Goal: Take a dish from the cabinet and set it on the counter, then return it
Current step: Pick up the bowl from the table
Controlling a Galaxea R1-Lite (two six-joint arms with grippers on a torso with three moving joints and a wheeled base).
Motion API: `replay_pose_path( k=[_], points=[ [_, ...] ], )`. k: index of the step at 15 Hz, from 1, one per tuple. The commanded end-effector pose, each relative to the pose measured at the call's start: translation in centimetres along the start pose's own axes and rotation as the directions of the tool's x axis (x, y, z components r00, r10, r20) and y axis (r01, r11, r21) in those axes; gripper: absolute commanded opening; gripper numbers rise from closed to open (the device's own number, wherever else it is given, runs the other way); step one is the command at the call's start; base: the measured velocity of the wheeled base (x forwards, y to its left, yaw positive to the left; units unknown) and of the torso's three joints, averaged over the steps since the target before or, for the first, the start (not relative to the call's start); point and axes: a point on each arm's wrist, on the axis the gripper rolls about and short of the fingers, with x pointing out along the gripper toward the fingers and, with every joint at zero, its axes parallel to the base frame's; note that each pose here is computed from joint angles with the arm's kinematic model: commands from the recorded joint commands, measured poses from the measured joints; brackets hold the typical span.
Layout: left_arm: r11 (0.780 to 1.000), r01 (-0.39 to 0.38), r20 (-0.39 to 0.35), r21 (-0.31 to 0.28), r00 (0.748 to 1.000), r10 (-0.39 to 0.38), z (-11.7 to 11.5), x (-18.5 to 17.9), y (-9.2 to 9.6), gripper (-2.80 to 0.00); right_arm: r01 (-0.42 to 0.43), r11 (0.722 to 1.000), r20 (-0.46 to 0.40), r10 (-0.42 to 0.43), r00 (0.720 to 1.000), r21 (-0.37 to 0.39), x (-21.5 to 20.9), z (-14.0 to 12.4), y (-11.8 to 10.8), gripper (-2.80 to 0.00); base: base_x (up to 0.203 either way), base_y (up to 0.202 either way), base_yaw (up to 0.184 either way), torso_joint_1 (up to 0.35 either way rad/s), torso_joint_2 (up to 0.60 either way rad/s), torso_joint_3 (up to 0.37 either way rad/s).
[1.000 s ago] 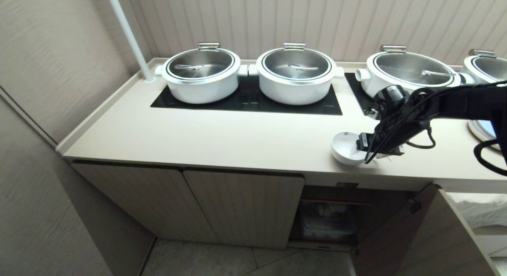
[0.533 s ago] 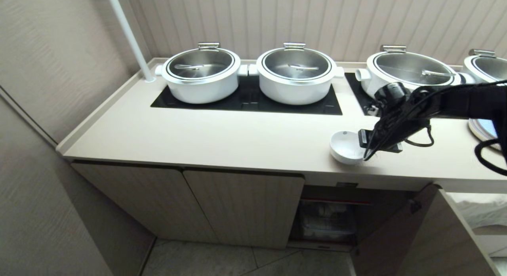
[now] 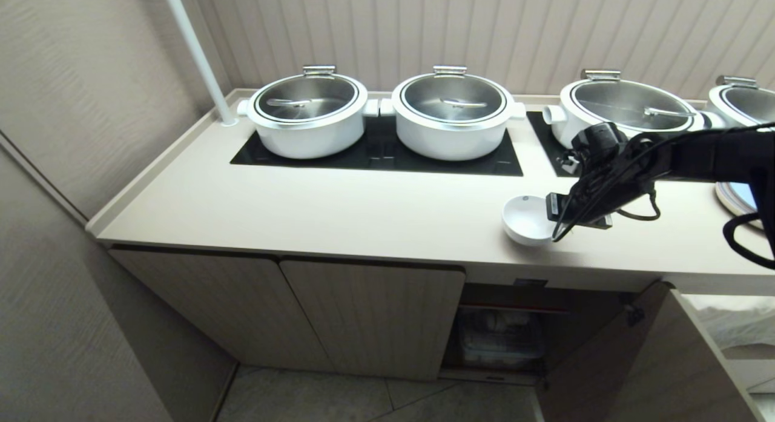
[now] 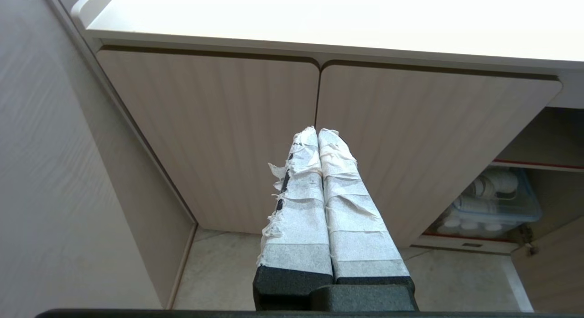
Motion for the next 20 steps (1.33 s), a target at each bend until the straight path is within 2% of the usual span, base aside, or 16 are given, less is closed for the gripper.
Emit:
replay_pose_path(
  k=[1,7,10,16,20],
  points=[
    [1.0,0.001,0.0,-0.001,1.0,-0.001,0.0,0.0,0.0,-2.8,-0.001,0.999,-0.001,0.001,1.0,0.033,-0.2,0.0,0.0,-2.8,0.0,0.0,0.0,0.0,0.0,0.0],
    [1.0,0.0,0.0,-0.001,1.0,0.0,0.0,0.0,0.0,-2.8,-0.001,0.994,0.007,0.0,1.0,0.113,-1.3,0.1,0.0,-2.8,0.0,0.0,0.0,0.0,0.0,0.0],
    [1.0,-0.001,0.0,-0.001,1.0,0.001,0.0,0.0,0.0,-2.8,0.006,0.989,-0.015,-0.004,1.0,0.149,-2.7,0.0,0.0,-2.8,0.0,0.0,0.0,0.0,0.0,0.0],
    [1.0,-0.001,0.0,-0.001,1.0,0.001,0.0,0.0,0.0,-2.8,0.015,0.981,-0.041,-0.007,0.999,0.193,-5.5,-0.5,0.1,-2.8,0.0,0.0,0.0,0.0,0.0,0.0],
    [1.0,-0.001,0.0,-0.001,1.0,0.001,0.0,0.0,0.0,-2.8,0.02,0.98,-0.063,-0.008,0.998,0.2,-7.9,-2.0,0.0,-2.8,0.0,0.0,0.0,0.0,0.0,0.0]
  ],
)
